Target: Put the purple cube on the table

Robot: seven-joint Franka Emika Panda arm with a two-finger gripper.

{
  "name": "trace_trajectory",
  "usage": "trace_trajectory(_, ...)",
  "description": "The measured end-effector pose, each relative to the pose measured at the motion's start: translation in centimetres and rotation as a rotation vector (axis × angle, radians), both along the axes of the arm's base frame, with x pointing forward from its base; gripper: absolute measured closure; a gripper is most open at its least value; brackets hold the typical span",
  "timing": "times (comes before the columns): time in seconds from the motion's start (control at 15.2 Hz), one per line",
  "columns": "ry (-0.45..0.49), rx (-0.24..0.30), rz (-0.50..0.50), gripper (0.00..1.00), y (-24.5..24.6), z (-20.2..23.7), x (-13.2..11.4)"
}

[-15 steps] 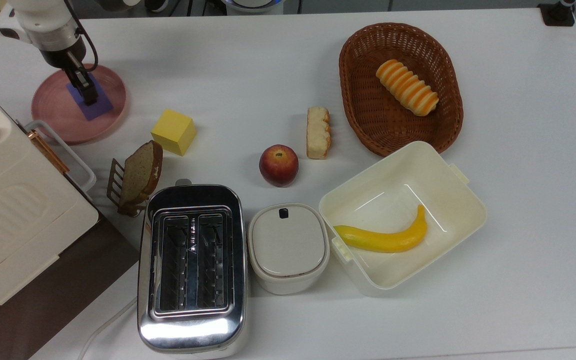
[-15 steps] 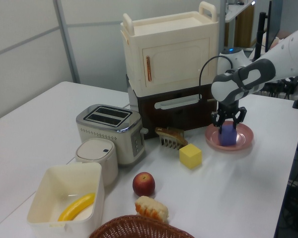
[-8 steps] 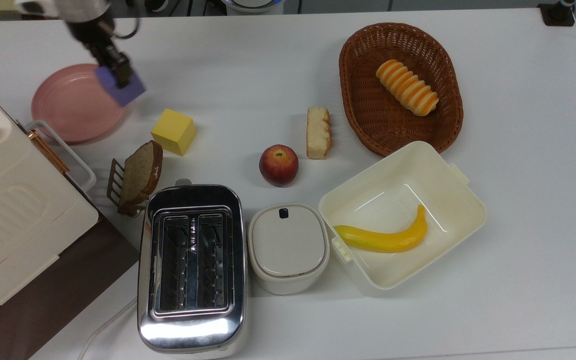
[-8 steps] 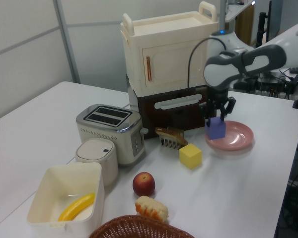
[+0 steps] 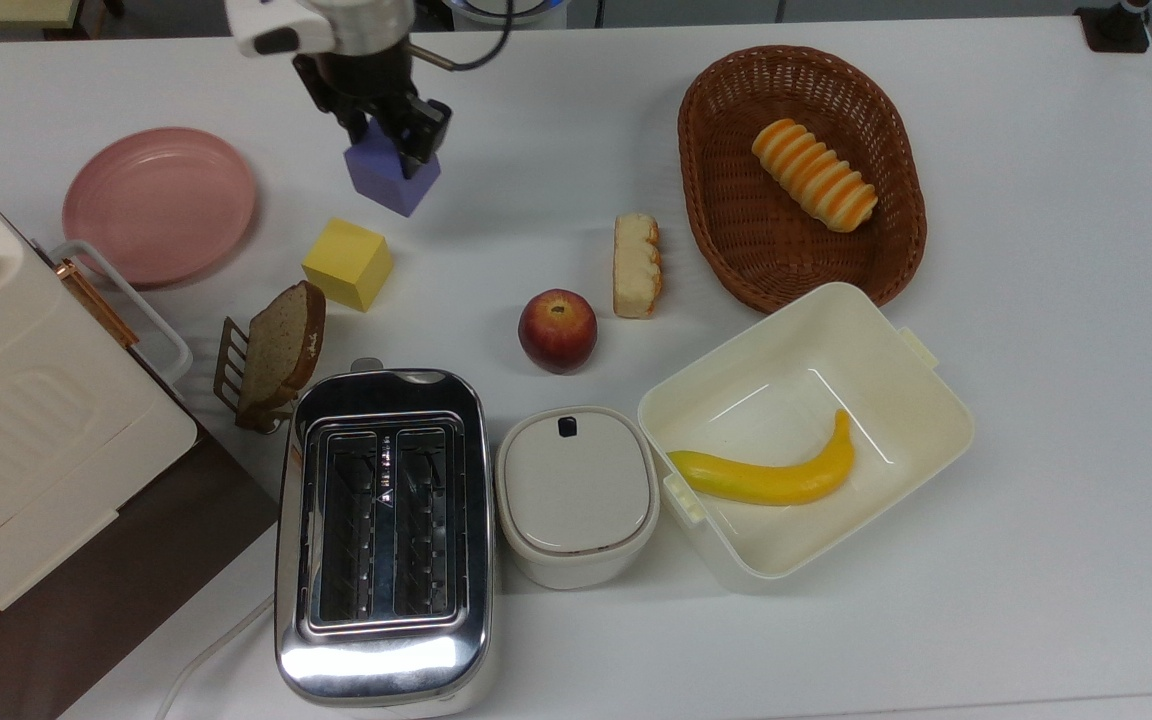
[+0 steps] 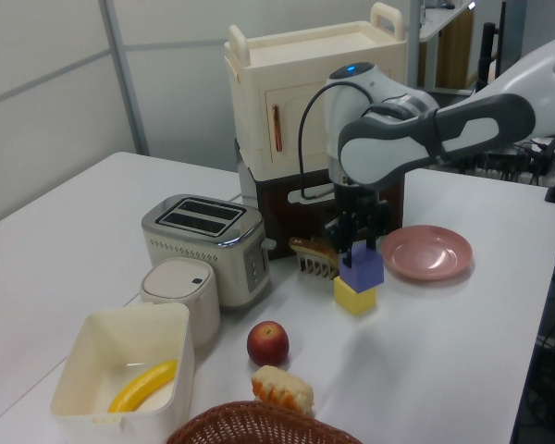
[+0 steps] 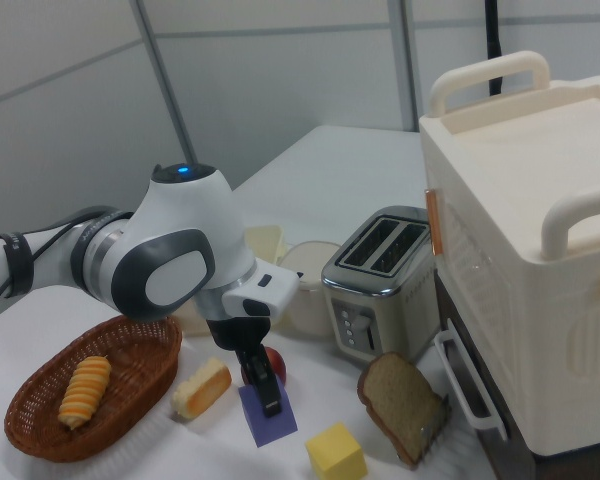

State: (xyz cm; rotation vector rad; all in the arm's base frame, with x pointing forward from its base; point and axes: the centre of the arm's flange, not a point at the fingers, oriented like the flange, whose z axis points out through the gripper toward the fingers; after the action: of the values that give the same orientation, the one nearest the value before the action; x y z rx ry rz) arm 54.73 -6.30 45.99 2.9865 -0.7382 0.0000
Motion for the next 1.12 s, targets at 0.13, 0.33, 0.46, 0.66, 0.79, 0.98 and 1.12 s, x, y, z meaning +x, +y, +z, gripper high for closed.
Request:
trace_trajectory(0.13, 0.010, -0.011, 0.030, 0.48, 1.2, -0.5, 0.2)
trace_trajectory(0.33, 0.016, -0.022, 0.057, 0.39, 2.4, -0.8, 0.4)
trace_trajectory(0.46, 0.020, -0.040, 0.078, 0.19, 2.8, -0.9, 0.5)
trace_trajectory(0.66, 0.009, -0.059, 0.096, 0.00, 3.2, -0.4, 0.9)
trace_trajectory(0.79, -0.018, -0.062, 0.095, 0.00, 3.2, 0.9, 1.4)
trace_trajectory(0.98, -0.094, -0.068, 0.092, 0.00, 3.2, 4.6, 2.6)
trace_trajectory(1.12, -0.148, -0.073, 0.089, 0.00, 3.2, 8.0, 3.3)
